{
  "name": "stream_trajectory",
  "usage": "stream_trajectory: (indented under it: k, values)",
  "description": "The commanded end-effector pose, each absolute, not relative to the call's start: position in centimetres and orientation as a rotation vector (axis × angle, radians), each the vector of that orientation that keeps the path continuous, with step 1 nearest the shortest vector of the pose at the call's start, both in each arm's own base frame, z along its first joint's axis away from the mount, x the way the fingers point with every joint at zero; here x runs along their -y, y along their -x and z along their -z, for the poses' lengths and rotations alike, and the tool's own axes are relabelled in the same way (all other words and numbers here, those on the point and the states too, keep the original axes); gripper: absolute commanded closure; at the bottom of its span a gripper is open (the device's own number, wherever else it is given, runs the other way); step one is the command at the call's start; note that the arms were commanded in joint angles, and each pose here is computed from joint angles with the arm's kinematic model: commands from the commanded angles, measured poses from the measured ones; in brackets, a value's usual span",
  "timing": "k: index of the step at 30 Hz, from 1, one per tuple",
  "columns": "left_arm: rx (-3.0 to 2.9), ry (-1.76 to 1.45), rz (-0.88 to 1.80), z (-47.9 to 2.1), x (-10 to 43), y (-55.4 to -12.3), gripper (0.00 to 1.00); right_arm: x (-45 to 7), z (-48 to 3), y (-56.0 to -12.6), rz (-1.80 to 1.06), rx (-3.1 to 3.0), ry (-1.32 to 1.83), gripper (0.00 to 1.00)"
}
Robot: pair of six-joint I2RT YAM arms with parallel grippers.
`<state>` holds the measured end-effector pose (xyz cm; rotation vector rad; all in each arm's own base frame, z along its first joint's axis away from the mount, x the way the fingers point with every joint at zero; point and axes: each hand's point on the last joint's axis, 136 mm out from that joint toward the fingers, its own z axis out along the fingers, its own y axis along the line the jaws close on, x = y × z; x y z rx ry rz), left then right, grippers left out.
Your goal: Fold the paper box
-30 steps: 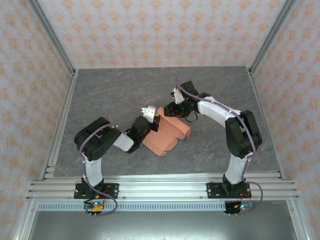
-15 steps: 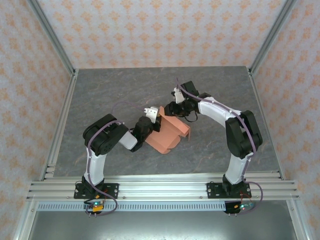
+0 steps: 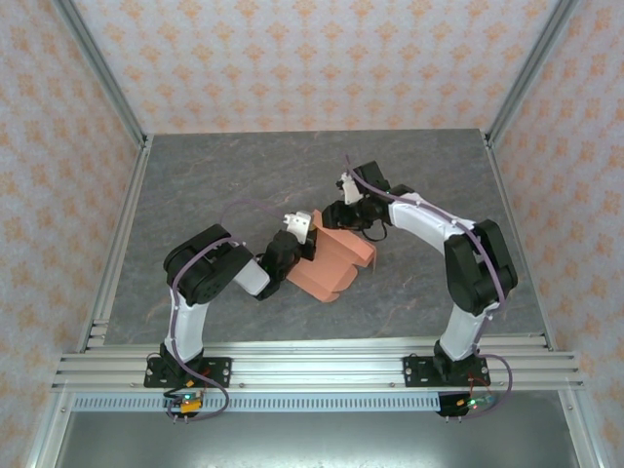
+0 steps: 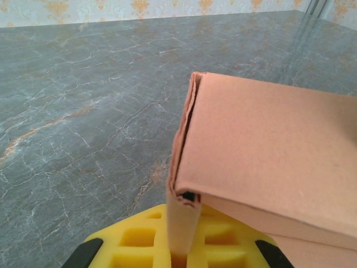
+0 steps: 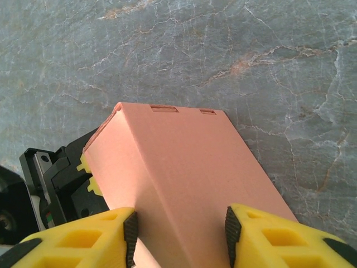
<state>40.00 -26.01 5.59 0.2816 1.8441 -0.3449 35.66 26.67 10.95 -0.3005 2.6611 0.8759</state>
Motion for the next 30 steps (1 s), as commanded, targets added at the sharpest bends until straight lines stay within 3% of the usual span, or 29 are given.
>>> stream_trajectory:
  k: [1,11,18,25,30]
  values:
    - [-1.857,-0.25,0.308,-5.3,25.2,-39.3,1.0,-25.3,-10.7,-34.3,-0.794,-2.702,0.232,0.51]
    - [-1.871,-0.104,0.272,-5.9,22.6,-38.5,1.0,-19.0,-18.2,-34.8,-0.678,-2.267,0.128,0.44]
    - [-1.861,-0.058,0.231,-7.8,21.2,-38.1,1.0,-10.5,-18.5,-34.8,-0.139,-2.065,0.113,0.44]
    - [-1.866,-0.064,0.272,-9.3,21.4,-37.7,1.0,-15.0,-16.6,-33.5,-0.216,-1.928,0.61,0.48]
    - [-1.888,-0.08,0.294,-9.4,21.5,-37.6,1.0,-19.4,-17.2,-30.9,-0.443,-1.789,0.885,0.52]
